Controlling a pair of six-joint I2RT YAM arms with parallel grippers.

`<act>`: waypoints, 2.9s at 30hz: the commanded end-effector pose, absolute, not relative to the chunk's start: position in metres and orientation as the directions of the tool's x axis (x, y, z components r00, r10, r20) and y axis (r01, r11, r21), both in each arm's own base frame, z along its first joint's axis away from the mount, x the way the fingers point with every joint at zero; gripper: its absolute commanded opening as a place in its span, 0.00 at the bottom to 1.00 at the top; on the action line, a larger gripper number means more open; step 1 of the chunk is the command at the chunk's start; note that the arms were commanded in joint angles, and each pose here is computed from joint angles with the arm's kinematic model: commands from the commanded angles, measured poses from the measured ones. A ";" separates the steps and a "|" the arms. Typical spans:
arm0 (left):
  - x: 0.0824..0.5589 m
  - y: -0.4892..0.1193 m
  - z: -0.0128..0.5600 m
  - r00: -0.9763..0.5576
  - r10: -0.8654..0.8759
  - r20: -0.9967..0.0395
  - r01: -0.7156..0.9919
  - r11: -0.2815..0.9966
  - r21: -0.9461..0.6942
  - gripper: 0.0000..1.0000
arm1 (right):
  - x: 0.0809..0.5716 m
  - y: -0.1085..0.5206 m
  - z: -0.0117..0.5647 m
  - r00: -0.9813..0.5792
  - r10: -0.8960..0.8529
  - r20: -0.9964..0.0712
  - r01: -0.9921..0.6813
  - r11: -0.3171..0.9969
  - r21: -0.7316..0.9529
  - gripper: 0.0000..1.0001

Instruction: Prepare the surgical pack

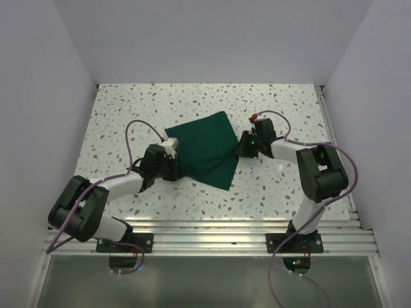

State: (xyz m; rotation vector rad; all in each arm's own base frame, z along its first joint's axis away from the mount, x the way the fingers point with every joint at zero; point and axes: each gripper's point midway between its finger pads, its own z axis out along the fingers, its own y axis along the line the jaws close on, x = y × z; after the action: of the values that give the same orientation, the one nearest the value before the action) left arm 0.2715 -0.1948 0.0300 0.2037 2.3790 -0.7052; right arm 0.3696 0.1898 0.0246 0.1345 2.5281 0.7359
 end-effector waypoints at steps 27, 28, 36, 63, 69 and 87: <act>0.341 -0.289 0.176 -0.562 0.303 -0.770 0.639 0.750 -0.171 0.48 | 0.348 0.200 0.093 -0.786 0.220 -0.578 -0.150 0.838 0.524 0.52; 0.347 -0.294 0.179 -0.547 0.319 -0.774 0.653 0.741 -0.157 0.48 | 0.346 0.203 0.092 -0.789 0.222 -0.573 -0.148 0.836 0.528 0.52; 0.371 -0.317 0.139 -0.537 0.427 -0.727 0.712 0.692 -0.120 0.49 | 0.326 0.236 0.072 -0.811 0.241 -0.533 -0.153 0.791 0.592 0.48; 0.355 -0.328 0.060 -0.608 0.609 -0.510 0.773 0.600 -0.205 0.46 | 0.275 0.207 0.002 -0.885 0.265 -0.383 0.038 0.861 0.507 0.05; 0.342 -0.328 0.049 -0.627 0.626 -0.464 0.771 0.582 -0.257 0.45 | 0.274 0.206 0.001 -0.887 0.258 -0.383 0.036 0.866 0.499 0.06; 0.313 -0.326 0.007 -0.717 0.624 -0.310 0.690 0.573 -0.442 0.22 | 0.277 0.197 0.015 -0.869 0.250 -0.428 0.027 0.886 0.463 0.08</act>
State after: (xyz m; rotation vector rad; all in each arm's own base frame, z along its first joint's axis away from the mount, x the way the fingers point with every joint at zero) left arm 0.3553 -0.3366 0.0492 1.0941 2.4582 -0.7538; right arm 0.2809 0.2074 0.0171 0.2102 2.5499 0.6950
